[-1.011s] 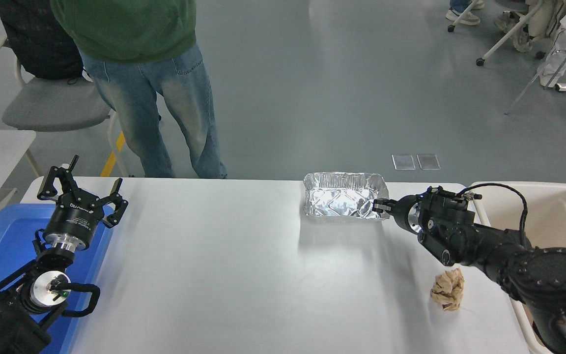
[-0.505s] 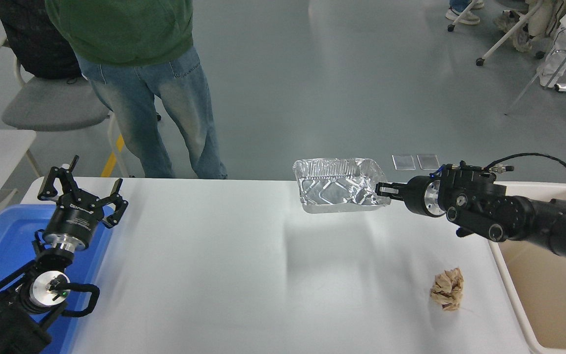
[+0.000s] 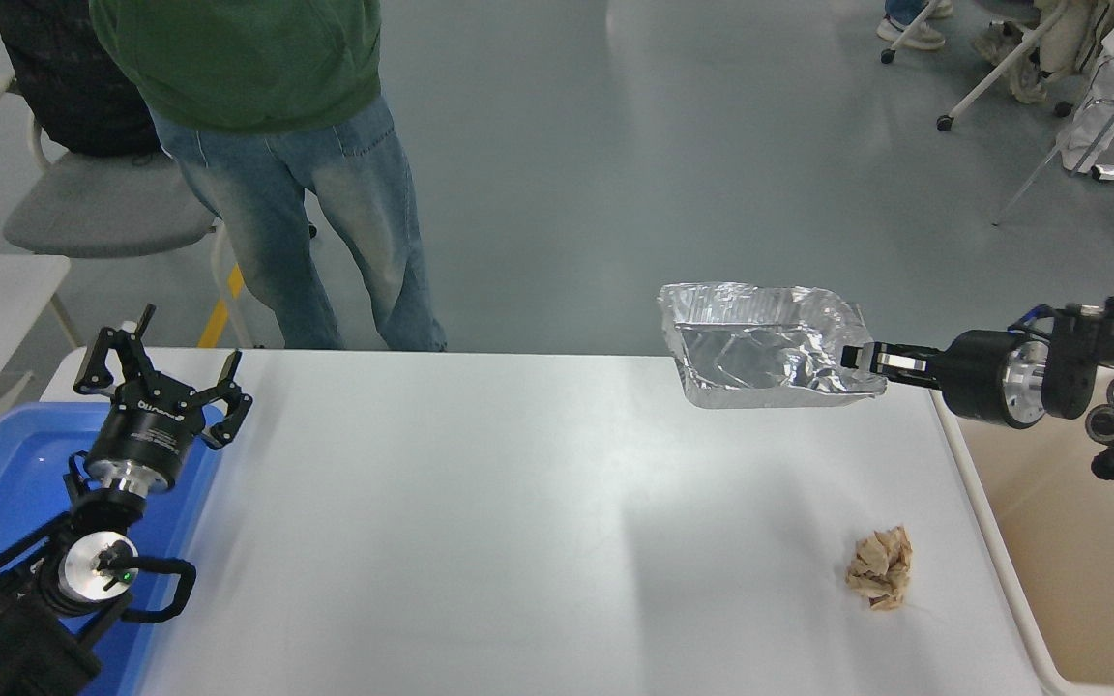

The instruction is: Clean the table surface

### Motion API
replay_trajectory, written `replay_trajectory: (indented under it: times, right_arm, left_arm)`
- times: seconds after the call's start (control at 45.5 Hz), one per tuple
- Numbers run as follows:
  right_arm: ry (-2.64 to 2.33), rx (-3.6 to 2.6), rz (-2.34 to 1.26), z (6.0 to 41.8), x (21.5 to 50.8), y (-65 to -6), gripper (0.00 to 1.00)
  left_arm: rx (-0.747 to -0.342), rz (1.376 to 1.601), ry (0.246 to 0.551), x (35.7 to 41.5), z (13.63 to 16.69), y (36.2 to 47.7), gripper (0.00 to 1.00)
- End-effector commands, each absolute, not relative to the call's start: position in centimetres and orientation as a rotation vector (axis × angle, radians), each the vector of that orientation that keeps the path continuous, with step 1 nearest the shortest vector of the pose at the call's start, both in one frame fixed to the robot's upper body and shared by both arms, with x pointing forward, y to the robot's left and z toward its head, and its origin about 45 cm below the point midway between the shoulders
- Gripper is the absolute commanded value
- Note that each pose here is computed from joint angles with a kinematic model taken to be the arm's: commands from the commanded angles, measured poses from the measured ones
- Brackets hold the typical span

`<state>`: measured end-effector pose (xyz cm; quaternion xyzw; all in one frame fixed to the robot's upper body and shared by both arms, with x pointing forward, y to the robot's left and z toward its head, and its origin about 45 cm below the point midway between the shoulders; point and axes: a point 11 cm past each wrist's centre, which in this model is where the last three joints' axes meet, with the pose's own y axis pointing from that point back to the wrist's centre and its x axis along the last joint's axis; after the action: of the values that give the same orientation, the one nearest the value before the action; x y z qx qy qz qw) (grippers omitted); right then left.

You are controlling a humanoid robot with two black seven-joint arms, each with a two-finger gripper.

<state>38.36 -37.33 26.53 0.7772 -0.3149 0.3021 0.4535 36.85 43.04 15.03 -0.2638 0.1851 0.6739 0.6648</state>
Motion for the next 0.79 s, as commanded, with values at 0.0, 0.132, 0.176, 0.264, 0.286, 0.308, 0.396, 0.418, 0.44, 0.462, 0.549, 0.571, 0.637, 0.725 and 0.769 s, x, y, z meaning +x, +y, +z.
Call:
replay_trajectory:
  times: [0.0,0.132,0.176,0.264,0.286,0.308,0.396,0.418,0.44,0.462,0.549,0.571,0.637,0.725,0.769]
  right_arm:
    - [-0.866,1.868,0.725,28.5,35.2,-43.1,0.00]
    - [-0.909,1.837,0.722,29.5,34.1,-45.3,0.00]
    - [-0.923,1.828,0.724,29.9,33.7,-46.0,0.00]
    - [-0.959,1.797,0.723,30.8,32.8,-47.8,0.00]
    - [-0.964,1.791,0.722,30.9,32.7,-48.1,0.00]
    - [-0.971,1.785,0.719,31.0,32.5,-48.4,0.00]
    - [-0.983,1.758,0.699,30.8,31.8,-49.6,0.00]
    - [-0.985,1.748,0.692,30.7,31.6,-49.9,0.00]
    - [-0.989,1.743,0.689,30.7,31.5,-50.2,0.00]
    - [-0.991,1.735,0.684,30.6,31.4,-50.4,0.00]
    - [-0.999,1.716,0.672,30.5,30.9,-51.2,0.00]
    - [-1.003,1.711,0.669,30.6,30.8,-51.5,0.00]
    - [-1.023,1.687,0.647,30.4,30.5,-52.4,0.00]
    - [-1.062,1.631,0.609,29.9,30.2,-54.6,0.00]
    - [-1.080,1.607,0.596,29.4,30.2,-55.3,0.00]
  left_arm:
    - [-0.597,1.522,0.419,36.86,15.02,43.0,0.99]
    - [-0.595,1.524,0.417,36.84,15.03,43.1,0.99]
    - [-0.595,1.524,0.417,36.84,15.03,43.1,0.99]
    - [-0.596,1.522,0.417,36.85,15.06,43.1,0.99]
    - [-0.596,1.523,0.419,36.85,15.00,43.0,0.99]
    - [-0.597,1.522,0.419,36.86,15.02,43.0,0.99]
    - [-0.595,1.524,0.417,36.84,15.03,43.1,0.99]
    - [-0.595,1.524,0.417,36.84,15.03,43.1,0.99]
    - [-0.596,1.523,0.419,36.85,15.00,43.0,0.99]
    - [-0.596,1.523,0.419,36.85,15.00,43.0,0.99]
    - [-0.596,1.522,0.417,36.85,15.06,43.1,0.99]
    - [-0.594,1.525,0.417,36.84,15.02,43.1,0.99]
    - [-0.596,1.523,0.419,36.85,15.00,43.0,0.99]
    - [-0.595,1.524,0.417,36.84,15.03,43.1,0.99]
    - [-0.594,1.525,0.417,36.84,15.02,43.1,0.99]
